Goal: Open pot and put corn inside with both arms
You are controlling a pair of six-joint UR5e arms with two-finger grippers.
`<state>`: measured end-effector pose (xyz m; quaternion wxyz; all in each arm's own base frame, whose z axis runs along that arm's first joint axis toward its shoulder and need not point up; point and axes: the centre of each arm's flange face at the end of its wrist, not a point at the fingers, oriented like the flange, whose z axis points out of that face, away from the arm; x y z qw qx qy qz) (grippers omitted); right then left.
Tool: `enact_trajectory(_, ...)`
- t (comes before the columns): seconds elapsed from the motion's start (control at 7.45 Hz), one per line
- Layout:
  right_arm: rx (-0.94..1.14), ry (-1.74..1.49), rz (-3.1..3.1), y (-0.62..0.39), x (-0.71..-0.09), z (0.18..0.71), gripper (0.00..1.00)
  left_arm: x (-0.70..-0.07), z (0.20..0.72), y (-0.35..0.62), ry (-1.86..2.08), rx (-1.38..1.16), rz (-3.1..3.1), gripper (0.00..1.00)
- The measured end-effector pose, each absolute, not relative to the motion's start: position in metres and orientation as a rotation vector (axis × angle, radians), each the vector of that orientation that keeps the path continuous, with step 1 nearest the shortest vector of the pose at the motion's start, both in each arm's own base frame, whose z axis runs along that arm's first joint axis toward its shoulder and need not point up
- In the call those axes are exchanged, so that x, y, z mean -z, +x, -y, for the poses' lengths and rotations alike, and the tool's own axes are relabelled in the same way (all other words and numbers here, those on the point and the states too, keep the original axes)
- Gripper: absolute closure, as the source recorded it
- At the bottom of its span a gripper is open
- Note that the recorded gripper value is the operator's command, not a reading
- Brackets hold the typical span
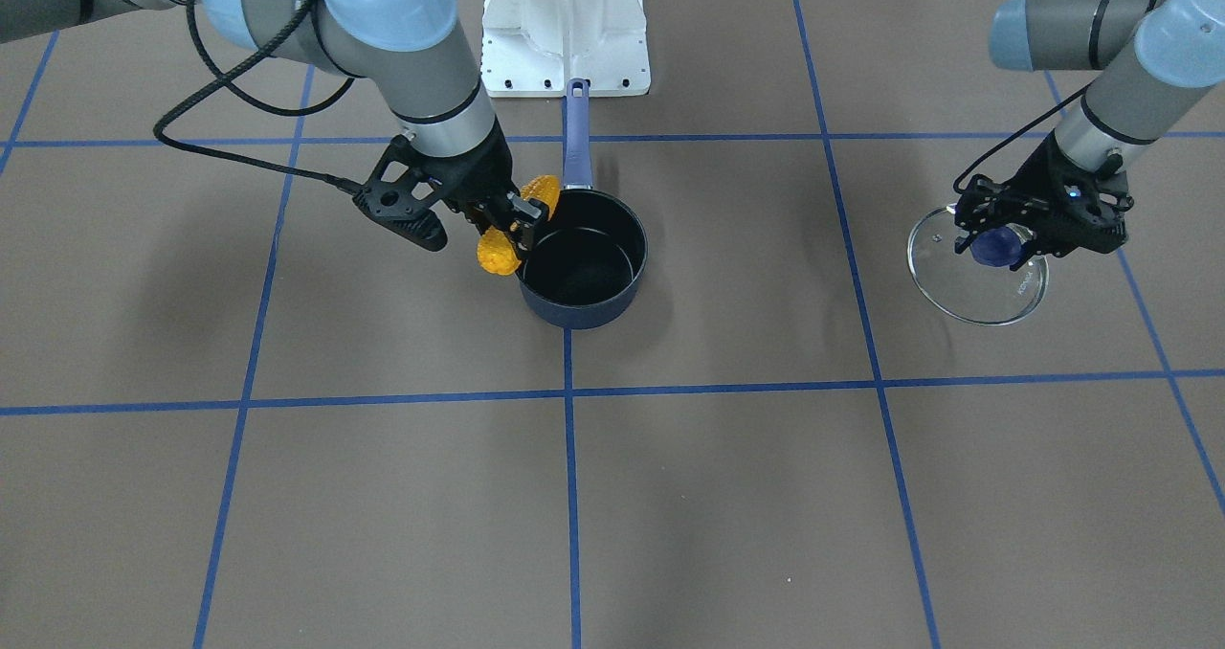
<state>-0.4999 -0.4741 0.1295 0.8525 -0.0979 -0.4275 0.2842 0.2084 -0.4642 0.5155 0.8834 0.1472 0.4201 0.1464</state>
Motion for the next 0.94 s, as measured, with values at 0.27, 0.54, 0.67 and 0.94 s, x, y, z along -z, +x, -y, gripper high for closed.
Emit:
enact_trajectory(0.27, -0.589, -0.205, 0.881, -0.522, -0.130, 0.467, 0.78, -0.531, 0.456, 0.202, 0.301, -0.300, -0.881, 0.64)
enact_trajectory(0.54, -0.578, -0.198, 0.854, -0.543, -0.139, 0.457, 0.78, -0.537, 0.455, 0.202, 0.293, -0.295, -0.877, 0.64)
enact_trajectory(0.67, -0.568, -0.188, 0.841, -0.554, -0.144, 0.449, 0.78, -0.539, 0.454, 0.203, 0.290, -0.291, -0.876, 0.64)
enact_trajectory(0.94, -0.557, -0.177, 0.816, -0.570, -0.153, 0.441, 0.78, -0.537, 0.456, 0.206, 0.284, -0.276, -0.878, 0.64)
